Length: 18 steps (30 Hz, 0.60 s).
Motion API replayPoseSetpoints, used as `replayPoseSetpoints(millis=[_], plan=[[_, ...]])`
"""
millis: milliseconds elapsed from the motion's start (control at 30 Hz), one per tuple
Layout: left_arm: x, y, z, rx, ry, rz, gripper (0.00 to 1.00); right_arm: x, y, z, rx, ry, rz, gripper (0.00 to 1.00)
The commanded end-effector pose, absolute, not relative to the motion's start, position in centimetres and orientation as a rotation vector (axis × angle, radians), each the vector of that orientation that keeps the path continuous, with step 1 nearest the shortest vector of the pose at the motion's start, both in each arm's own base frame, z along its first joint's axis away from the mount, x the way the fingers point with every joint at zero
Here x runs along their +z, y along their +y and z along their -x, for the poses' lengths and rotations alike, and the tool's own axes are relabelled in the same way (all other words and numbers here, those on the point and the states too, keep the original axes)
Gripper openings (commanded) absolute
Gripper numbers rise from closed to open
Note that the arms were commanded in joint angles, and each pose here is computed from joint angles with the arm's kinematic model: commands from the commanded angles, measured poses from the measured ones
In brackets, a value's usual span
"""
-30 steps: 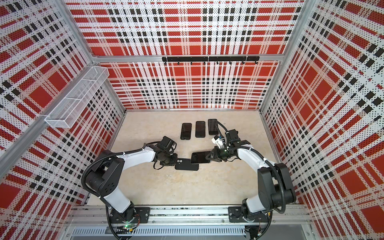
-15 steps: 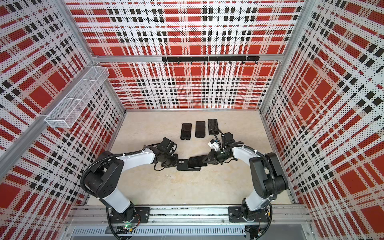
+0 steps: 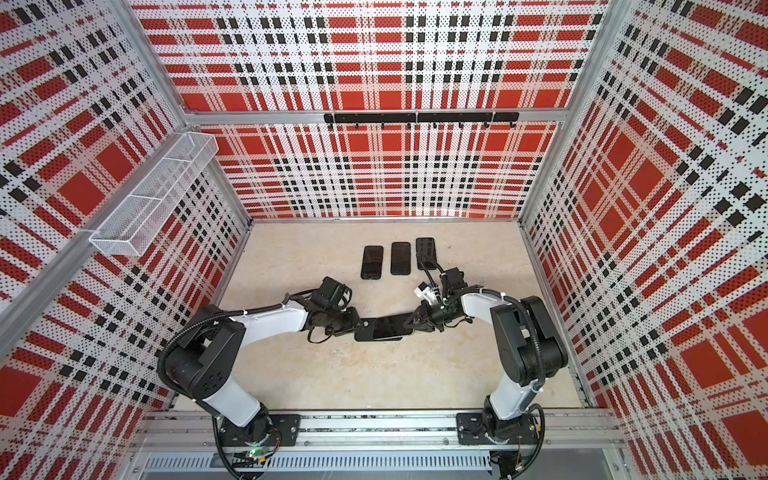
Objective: Put the phone into the phone case
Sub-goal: 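Insert the phone's end into the case with the right gripper while the left holds it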
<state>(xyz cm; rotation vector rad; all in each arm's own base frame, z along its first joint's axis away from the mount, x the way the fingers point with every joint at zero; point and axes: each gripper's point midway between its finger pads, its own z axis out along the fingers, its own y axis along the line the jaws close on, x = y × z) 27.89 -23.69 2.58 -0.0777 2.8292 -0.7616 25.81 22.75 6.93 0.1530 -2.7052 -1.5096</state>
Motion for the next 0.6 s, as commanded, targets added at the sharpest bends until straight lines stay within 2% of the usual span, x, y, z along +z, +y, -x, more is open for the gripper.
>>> replayPoseSetpoints(millis=[0, 100, 567], plan=[[2.9, -24.1, -27.4, -0.82, 2.821, 0.082, 0.46, 5.1, 22.9, -25.5, -1.433, -2.724, -0.165, 0.06], [3.1, -24.5, -27.4, -0.86, 2.81, 0.088, 0.52, 4.6, 23.1, -25.5, -1.422, -2.721, -0.168, 0.05], [3.5, -25.0, -27.2, -0.934, 2.779, 0.11, 0.59, 2.5, 25.3, -25.3, -1.388, -2.689, -0.2, 0.05]])
